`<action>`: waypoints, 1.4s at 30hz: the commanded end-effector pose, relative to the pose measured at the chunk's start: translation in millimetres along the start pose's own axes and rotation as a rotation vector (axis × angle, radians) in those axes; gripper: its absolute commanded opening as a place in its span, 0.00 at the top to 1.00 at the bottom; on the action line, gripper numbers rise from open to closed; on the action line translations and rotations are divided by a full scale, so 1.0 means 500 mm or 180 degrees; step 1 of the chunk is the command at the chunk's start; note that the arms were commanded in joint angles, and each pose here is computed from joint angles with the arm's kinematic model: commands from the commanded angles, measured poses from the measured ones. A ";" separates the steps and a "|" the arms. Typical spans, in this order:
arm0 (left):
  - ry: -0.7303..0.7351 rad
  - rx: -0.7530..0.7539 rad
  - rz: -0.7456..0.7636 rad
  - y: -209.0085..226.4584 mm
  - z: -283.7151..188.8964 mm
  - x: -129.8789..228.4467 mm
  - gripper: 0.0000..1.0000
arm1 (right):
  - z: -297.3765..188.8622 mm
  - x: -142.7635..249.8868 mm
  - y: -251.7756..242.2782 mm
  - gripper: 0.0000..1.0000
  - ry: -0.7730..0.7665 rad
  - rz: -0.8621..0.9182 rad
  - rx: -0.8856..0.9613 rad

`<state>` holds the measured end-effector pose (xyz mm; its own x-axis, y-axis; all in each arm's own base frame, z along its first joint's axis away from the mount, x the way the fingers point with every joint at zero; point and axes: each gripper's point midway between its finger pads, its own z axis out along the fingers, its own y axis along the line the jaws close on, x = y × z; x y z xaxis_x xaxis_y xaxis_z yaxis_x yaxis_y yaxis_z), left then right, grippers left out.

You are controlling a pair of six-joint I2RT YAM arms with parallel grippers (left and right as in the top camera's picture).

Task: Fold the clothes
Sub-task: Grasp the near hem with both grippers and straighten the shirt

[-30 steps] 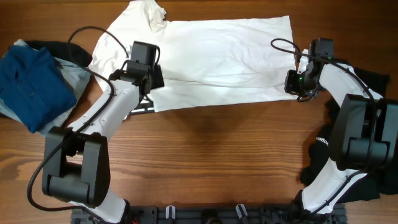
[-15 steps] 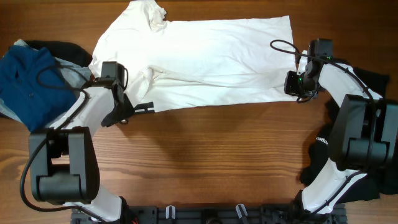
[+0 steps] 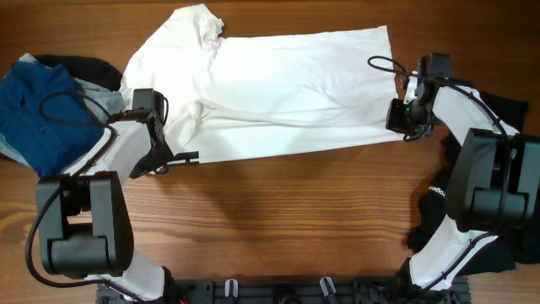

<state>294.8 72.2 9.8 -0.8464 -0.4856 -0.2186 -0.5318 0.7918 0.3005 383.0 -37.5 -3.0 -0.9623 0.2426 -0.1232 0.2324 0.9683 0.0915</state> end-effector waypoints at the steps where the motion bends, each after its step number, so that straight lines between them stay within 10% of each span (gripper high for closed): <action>1: 0.0201 -0.0334 0.0109 0.048 0.003 0.035 0.96 | 0.017 0.060 -0.061 0.96 0.0352 0.0276 0.0309; 10: 0.0422 -0.0376 0.0192 0.059 -0.002 0.067 0.86 | -0.023 0.104 -0.033 0.94 0.0679 0.0333 0.0036; 12: 0.0436 -0.0336 0.0185 0.054 -0.002 0.068 0.58 | -0.064 0.070 0.000 0.78 0.0493 0.0327 -0.0244; 16: 0.0430 -0.0160 0.0134 0.032 0.001 0.064 0.43 | -0.098 0.049 0.016 0.64 0.0312 0.0230 -0.0377; 30: 0.0423 -0.0032 0.0101 0.017 0.002 0.061 0.41 | -0.037 0.071 0.011 0.67 0.0346 0.0483 -0.0351; 35: 0.0423 -0.0032 0.0101 0.017 0.002 0.061 0.41 | -0.034 0.053 0.013 0.90 0.0245 0.0555 -0.0376; 42: 0.0422 -0.0032 0.0101 0.016 0.002 0.061 0.42 | -0.034 0.043 0.021 0.96 0.0187 0.0537 -0.0455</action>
<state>265.2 67.4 8.8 -0.8656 -0.4912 -0.0974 -0.4927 0.8004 0.3416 356.6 -27.2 15.0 -0.9235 0.3823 -0.0323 0.3681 0.9067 0.2059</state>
